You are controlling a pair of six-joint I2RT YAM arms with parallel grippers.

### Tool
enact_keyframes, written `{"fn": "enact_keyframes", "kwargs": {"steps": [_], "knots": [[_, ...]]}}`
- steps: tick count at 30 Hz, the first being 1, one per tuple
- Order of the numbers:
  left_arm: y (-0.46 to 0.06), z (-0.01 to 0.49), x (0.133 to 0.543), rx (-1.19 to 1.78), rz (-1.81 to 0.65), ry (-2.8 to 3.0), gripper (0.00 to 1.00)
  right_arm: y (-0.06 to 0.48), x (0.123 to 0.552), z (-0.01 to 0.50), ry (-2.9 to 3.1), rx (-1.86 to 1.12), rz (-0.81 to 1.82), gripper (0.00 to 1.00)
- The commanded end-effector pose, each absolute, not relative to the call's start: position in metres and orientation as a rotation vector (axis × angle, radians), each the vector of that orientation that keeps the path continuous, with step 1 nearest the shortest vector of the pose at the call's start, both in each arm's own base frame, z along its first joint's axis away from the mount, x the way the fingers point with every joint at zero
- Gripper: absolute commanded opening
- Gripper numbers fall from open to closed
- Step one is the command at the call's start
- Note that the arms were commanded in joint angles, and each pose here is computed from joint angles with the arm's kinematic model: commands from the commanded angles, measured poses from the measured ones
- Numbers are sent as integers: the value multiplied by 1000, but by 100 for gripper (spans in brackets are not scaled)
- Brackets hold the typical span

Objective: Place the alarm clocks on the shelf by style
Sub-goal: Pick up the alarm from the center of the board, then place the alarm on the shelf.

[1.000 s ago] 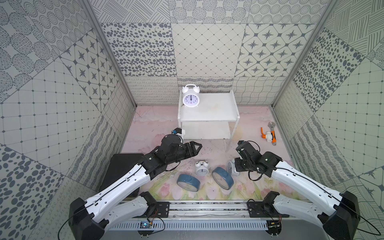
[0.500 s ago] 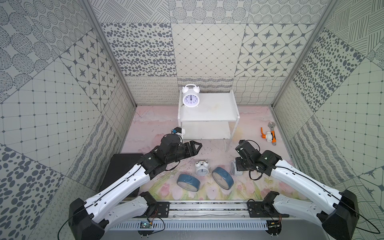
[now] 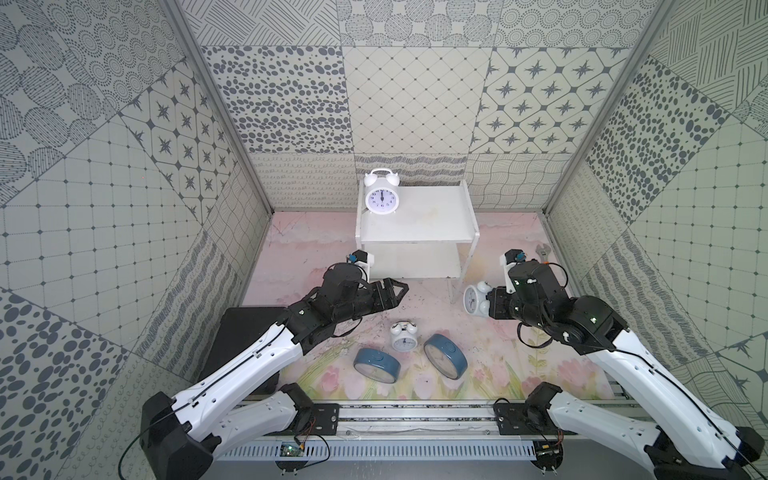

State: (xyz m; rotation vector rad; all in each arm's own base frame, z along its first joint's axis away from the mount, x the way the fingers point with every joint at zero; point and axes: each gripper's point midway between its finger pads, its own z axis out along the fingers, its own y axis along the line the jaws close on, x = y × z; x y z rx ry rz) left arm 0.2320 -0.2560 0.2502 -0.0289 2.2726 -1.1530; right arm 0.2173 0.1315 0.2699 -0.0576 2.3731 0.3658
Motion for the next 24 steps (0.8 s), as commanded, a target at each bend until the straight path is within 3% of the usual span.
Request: {"fn": "enact_keyframes", "kwargs": {"steps": [1,6,13,24], "knots": [[-265,272,232,61,-1224,2182,83,153,207,301,2302,-177,554,0],[-270,284,226,137,-1275,2148,87,198,177,312,2329,-424,862,0],[-301,331,171,565,-1634,1984,98,242,142,346,2180,-668,1279,0],[-309,370,141,766,-1873,1798,100,277,151,373,2043,-846,1513,0]]}}
